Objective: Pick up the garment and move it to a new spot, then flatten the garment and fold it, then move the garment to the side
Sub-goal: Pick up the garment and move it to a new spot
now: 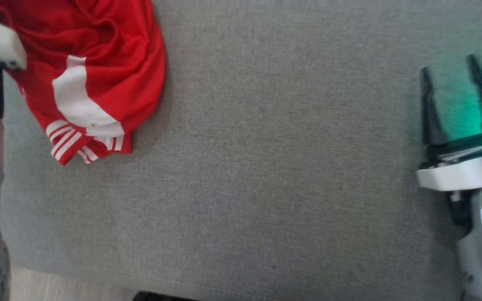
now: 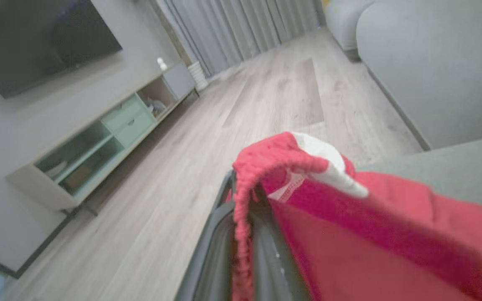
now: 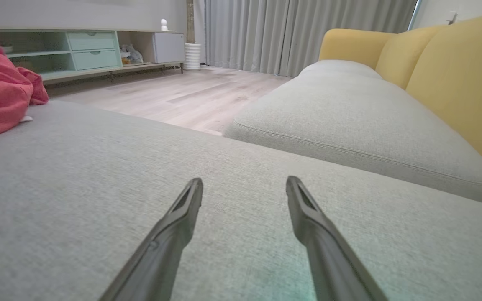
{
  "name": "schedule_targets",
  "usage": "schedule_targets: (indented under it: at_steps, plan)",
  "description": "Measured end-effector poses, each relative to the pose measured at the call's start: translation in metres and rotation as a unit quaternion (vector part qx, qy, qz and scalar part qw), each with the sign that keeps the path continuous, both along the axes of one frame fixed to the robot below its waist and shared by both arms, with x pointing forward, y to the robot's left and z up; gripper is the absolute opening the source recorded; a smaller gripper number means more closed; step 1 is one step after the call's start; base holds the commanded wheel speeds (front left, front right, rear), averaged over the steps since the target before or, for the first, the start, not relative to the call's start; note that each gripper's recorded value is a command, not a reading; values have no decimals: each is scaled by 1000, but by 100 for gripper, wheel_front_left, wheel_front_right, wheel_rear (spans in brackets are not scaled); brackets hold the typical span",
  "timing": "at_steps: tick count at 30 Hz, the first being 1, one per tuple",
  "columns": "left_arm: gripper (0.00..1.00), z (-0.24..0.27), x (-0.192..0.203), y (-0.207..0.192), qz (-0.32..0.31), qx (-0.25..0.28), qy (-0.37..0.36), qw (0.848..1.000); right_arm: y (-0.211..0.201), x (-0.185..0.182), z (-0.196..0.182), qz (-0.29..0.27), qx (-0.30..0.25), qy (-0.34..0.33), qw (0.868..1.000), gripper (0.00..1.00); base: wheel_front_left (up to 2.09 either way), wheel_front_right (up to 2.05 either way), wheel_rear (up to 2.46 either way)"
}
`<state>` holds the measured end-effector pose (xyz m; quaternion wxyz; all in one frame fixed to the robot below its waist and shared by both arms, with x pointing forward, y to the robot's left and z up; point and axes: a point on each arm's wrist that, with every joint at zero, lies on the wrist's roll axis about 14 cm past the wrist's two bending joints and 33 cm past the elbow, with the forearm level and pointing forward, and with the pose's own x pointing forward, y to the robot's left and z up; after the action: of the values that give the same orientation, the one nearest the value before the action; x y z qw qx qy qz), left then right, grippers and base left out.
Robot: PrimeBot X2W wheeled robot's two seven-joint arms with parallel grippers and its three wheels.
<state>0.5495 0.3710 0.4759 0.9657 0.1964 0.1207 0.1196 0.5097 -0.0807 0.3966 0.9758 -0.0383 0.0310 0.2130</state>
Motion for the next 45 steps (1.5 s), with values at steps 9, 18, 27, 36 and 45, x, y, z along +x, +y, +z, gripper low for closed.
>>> schedule_targets:
  at_steps: [9, 18, 27, 36, 45]
  plan:
    - [0, 134, 34, -89, -162, 88, -142, 973, -4, -22, 53, -32, 35, -31, 998, 100, 0, 0, 0]
    - [0, 255, 25, -256, -338, 96, -270, 896, -63, -78, 81, -122, 40, -36, 991, 100, 0, 0, 0]
    - [0, 295, -14, -424, -501, -47, -300, 810, -136, -128, 122, -230, 70, -80, 967, 100, 0, 0, 0]
    - [0, 109, 3, -462, -490, -195, -90, 845, -163, -144, 114, -275, 74, -66, 956, 100, 0, 0, 0]
    - [100, -73, -45, -374, -334, -273, 77, 899, -157, -134, 104, -267, 72, -53, 960, 100, 0, 0, 0]
